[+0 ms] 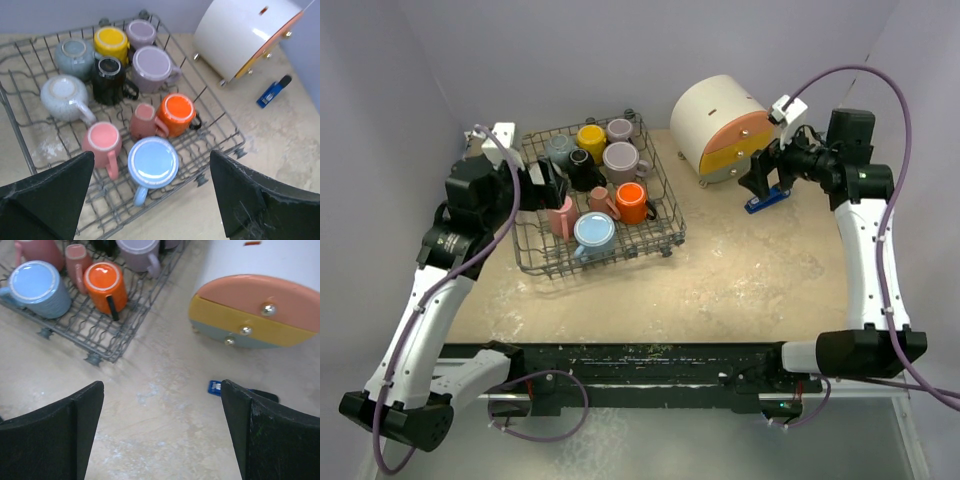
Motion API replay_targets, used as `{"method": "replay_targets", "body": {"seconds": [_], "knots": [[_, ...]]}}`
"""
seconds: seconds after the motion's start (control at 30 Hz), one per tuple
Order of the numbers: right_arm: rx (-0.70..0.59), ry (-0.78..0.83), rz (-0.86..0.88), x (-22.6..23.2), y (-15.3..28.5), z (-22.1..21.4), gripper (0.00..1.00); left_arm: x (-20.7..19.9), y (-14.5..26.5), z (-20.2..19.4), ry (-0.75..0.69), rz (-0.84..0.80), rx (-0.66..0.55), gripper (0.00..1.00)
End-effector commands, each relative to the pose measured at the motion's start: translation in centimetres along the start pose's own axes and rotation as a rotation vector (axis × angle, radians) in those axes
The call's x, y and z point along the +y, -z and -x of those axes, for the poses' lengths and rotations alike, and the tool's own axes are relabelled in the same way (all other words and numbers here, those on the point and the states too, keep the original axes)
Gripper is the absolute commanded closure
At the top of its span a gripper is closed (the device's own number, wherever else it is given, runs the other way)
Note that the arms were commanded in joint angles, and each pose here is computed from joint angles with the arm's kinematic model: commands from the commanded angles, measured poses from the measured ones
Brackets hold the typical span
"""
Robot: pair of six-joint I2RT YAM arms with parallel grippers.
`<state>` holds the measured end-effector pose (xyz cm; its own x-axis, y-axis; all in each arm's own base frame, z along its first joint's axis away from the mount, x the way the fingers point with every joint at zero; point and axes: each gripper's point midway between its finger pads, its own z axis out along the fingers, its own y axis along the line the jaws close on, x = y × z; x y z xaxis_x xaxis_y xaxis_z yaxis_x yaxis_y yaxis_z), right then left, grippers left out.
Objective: Load the cups into the dish rack
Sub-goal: Turn the cup upside down in the dish rack, then reset both arms
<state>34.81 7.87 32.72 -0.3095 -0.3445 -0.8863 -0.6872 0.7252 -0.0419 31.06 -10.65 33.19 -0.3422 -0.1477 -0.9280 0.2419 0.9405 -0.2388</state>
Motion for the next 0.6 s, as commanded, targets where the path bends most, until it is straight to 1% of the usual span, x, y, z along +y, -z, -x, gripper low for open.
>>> {"method": "replay_targets", "body": {"seconds": [0.0,0.13,0.27,0.47,0.57], "knots": [[-0.138,0.137,-0.196,-2.2,4.0,5.7,0.00,-1.4,1.5,5.1,0.081,-0.011,-0.063,0.01],[-0.296,0.189,-0.337,-2.9,7.3,10.3,0.00,-2.8,2.8,9.1,0.100,-0.041,-0.111,0.01],[-0.487,0.180,-0.448,-2.7,11.3,15.1,0.00,-4.0,5.1,13.3,0.128,-0.064,-0.199,0.01],[-0.709,0.152,-0.402,0.2,15.8,21.5,0.00,-5.6,9.3,18.5,0.139,-0.122,-0.349,0.01],[-0.782,0.126,-0.377,1.3,17.5,23.6,0.00,-6.3,11.2,20.3,0.140,-0.145,-0.406,0.01]]}}
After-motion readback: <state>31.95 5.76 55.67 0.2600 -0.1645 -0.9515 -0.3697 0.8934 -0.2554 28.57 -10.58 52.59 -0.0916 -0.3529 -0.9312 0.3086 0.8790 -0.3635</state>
